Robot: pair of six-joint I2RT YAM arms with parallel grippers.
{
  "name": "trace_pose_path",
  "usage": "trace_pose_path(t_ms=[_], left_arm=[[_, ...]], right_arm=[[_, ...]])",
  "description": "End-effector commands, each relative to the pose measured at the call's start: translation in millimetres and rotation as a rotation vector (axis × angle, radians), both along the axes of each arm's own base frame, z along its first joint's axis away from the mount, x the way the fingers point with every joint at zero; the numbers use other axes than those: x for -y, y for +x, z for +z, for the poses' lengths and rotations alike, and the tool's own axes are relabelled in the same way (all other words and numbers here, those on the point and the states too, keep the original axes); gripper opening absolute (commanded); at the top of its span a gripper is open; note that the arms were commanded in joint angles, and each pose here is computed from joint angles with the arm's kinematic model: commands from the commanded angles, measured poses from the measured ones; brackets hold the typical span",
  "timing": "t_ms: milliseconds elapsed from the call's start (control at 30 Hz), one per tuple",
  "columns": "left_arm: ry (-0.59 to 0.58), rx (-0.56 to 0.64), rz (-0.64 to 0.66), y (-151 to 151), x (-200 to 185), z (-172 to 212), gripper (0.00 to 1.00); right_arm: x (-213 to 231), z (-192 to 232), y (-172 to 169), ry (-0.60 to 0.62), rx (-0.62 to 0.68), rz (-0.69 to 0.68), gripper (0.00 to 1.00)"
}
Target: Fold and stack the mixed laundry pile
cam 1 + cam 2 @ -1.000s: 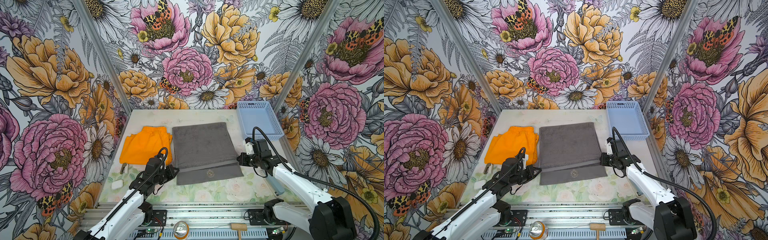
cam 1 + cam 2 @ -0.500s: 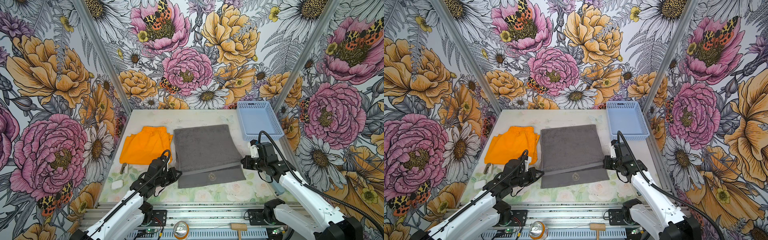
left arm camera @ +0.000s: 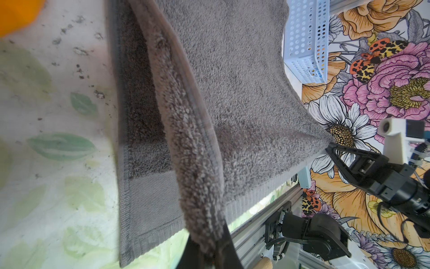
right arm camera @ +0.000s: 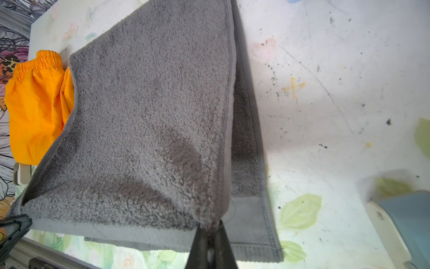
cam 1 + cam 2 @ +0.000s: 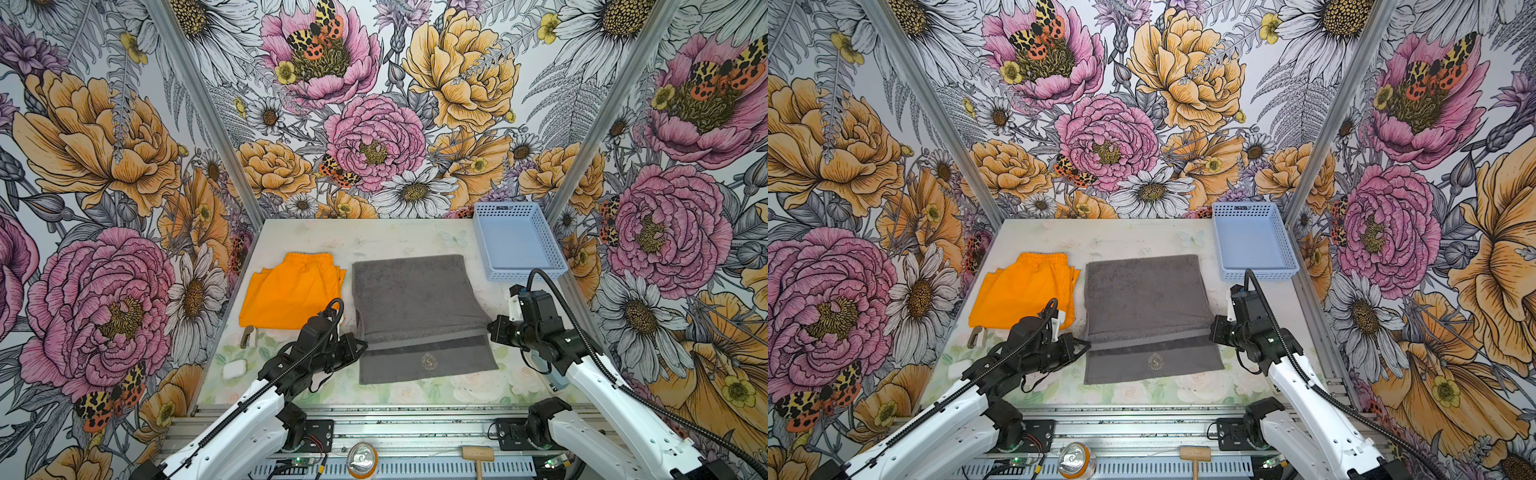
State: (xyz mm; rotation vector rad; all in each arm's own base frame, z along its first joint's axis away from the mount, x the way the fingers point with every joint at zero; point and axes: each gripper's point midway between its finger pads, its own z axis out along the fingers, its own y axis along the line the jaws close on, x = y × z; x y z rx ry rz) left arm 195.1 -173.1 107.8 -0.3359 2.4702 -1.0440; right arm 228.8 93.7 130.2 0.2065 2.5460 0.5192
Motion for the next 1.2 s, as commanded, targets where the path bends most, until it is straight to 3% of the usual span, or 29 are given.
trace_pose_path(t_ms=[0,367,500,600,767,1167], left_arm=[[0.029,0.091,0.036,26,-3,25,0.0],[0.054,0.333,-0.022,107,9,130,0.0],[0.053,0.393,-0.04,122,14,162,0.0],[0.042,0.396,-0.052,115,16,170,0.0],[0.03,0.319,-0.037,85,10,147,0.0],[0.029,0.085,-0.042,13,6,50,0.0]], right_arm=[[12,36,30,-0.067,0.128,-0.055,0.0],[7,151,112,-0.121,0.382,-0.007,0.0],[9,178,115,-0.106,0.435,-0.003,0.0],[10,187,106,-0.096,0.45,-0.003,0.0],[7,160,80,-0.037,0.364,0.0,0.0],[-2,42,14,0.115,0.053,-0.052,0.0]])
